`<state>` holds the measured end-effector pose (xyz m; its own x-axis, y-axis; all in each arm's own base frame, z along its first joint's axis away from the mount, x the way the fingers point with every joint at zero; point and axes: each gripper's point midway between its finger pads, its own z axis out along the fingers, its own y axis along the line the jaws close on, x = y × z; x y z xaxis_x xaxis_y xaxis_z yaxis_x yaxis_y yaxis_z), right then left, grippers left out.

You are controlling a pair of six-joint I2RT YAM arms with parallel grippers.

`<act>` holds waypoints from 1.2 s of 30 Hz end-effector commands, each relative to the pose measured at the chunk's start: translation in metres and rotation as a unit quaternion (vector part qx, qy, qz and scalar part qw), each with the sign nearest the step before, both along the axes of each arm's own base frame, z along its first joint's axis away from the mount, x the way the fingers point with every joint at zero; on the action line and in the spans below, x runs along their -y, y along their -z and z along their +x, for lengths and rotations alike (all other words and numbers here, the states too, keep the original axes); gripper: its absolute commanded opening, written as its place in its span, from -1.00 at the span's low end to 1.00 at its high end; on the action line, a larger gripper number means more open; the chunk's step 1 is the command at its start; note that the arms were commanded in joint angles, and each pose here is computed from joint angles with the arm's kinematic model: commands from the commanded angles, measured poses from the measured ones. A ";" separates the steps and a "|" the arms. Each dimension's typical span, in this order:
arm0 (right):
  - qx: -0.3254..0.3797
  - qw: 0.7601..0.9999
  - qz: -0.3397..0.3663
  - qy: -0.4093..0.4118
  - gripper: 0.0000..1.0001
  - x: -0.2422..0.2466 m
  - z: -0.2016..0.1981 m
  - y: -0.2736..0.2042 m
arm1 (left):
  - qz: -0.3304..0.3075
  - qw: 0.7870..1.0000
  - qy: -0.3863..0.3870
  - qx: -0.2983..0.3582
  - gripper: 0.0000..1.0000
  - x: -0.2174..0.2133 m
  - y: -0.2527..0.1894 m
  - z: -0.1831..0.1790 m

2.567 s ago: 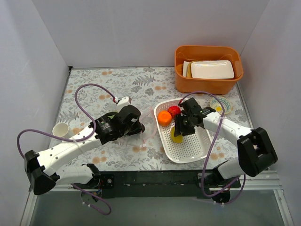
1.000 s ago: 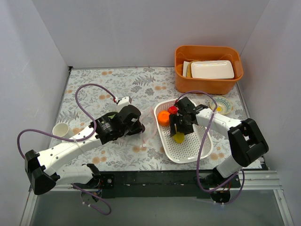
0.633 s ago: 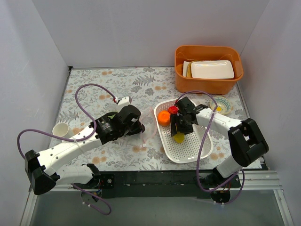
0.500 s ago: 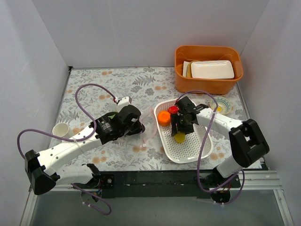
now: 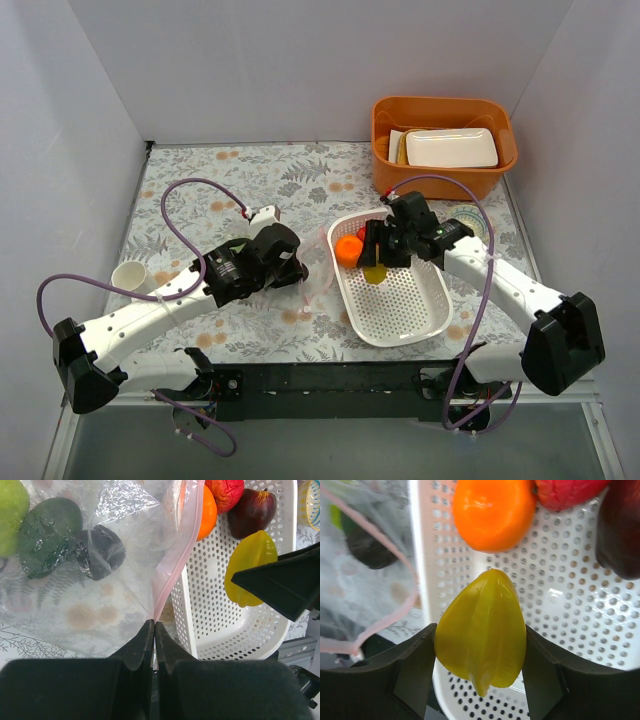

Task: Place the food in the zip-top bag and seal the zipper
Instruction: Pick up the fake fruit from the bin, then place the fake fruit in the zipper food storage bag.

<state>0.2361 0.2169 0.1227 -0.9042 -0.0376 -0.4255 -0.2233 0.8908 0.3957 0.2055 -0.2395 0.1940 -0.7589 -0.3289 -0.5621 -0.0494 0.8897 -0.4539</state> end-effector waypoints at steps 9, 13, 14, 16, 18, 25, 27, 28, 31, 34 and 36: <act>0.053 0.984 0.162 -0.057 -0.13 -0.066 -0.006 -0.069 | -0.018 1.000 0.007 0.016 -1.00 0.008 -0.019 0.007; 0.052 0.981 0.175 -0.073 -0.13 -0.083 -0.008 -0.071 | -0.022 0.999 0.012 0.020 -1.00 0.012 -0.024 0.008; 0.049 0.980 0.178 -0.080 -0.13 -0.088 -0.011 -0.071 | -0.024 0.999 0.014 0.022 -1.00 0.012 -0.027 0.009; 0.043 0.979 0.181 -0.085 -0.13 -0.096 -0.012 -0.067 | -0.023 0.999 0.015 0.021 -1.00 0.013 -0.027 0.009; 0.041 0.977 0.185 -0.093 -0.13 -0.105 -0.014 -0.067 | -0.025 0.999 0.015 0.023 -1.00 0.013 -0.029 0.010; 0.038 0.975 0.184 -0.118 -0.14 -0.131 -0.002 -0.062 | -0.024 0.999 0.020 0.012 -1.00 0.010 -0.023 0.003; 0.044 0.974 0.187 -0.123 -0.13 -0.138 0.002 -0.067 | -0.023 0.999 0.019 0.012 -1.00 0.008 -0.023 0.002; 0.038 0.975 0.183 -0.123 -0.14 -0.141 0.004 -0.062 | -0.024 0.999 0.018 0.013 -1.00 0.008 -0.024 0.002; 0.033 0.974 0.184 -0.128 -0.13 -0.149 0.006 -0.058 | -0.025 0.999 0.020 0.015 -1.00 0.007 -0.028 0.002; 0.023 0.975 0.179 -0.132 -0.08 -0.157 0.008 -0.051 | -0.018 1.000 0.013 0.020 -1.00 0.002 -0.034 0.002; 0.021 0.974 0.176 -0.139 0.05 -0.162 0.007 -0.049 | -0.021 0.999 0.008 0.024 -1.00 -0.003 -0.041 0.001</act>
